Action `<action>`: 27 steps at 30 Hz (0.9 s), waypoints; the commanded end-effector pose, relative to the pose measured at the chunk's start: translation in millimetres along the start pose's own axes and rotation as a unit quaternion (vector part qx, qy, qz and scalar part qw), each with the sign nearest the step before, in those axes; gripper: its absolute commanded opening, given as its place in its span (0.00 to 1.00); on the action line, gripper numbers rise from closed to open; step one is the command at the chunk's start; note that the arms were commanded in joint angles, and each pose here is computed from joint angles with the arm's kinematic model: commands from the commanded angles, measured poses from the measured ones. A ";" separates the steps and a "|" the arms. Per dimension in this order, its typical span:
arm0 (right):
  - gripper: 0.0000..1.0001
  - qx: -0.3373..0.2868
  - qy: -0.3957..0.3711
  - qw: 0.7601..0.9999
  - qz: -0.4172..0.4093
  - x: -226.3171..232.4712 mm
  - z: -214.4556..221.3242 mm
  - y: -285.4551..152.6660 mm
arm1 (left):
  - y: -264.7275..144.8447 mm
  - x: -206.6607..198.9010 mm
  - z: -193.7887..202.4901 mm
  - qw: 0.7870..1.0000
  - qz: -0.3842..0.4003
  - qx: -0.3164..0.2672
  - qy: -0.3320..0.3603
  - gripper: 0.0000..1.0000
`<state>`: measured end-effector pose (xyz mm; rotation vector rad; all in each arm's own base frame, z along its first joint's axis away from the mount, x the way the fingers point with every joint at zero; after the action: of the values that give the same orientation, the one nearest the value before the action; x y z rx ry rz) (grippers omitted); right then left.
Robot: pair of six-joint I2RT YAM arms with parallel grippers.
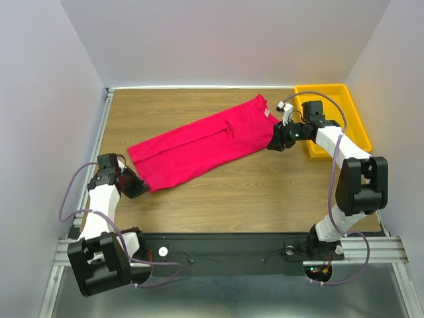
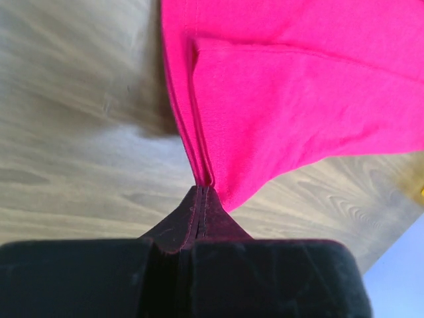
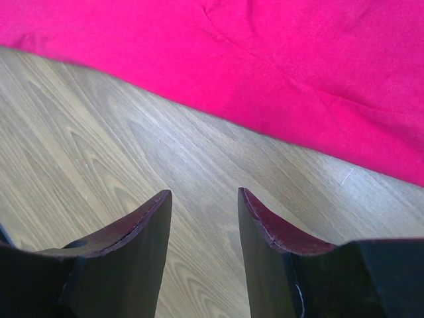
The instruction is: Fold and stack the t-shirts
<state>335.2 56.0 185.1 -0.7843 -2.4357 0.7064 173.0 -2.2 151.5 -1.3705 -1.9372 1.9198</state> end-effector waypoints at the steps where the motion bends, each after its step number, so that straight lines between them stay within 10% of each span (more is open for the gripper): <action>1: 0.51 -0.024 -0.013 0.999 0.018 -3.5 -14.0 -7.8 | -4.3 7.0 15.4 1.000 -0.010 0.030 -0.001 0.02; 5: 0.51 -0.024 -0.014 0.999 0.023 -4.3 -14.6 -8.7 | -26.0 -9.0 -3.2 0.999 -0.038 -0.022 0.020 0.46; 9: 0.51 -0.026 -0.015 0.999 0.031 -5.8 -17.8 -11.2 | -52.1 -30.5 -18.3 0.995 -0.033 -0.076 0.047 0.59; 16: 0.52 -0.052 -0.008 0.998 0.045 -16.0 -27.9 -28.4 | -82.9 -88.0 -50.1 0.944 0.164 -0.223 0.179 0.66; 27: 0.53 -0.087 -0.005 0.996 0.007 -19.2 -22.1 -45.0 | 51.4 -289.1 -87.6 0.799 0.208 -0.077 0.558 0.66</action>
<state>347.8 15.1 205.8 -0.9015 -2.4265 0.5656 386.8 -105.0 286.9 -2.3390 -1.4741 0.8768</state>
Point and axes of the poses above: each gripper's point midway between its finger pads, its own y axis out along the fingers, its own x axis along the line the jaws close on, z = x × y, the point moved 10 cm from there along -y, back along the fingers, and after that the axes turned 3 degrees about -y, right-handed, at the moved point
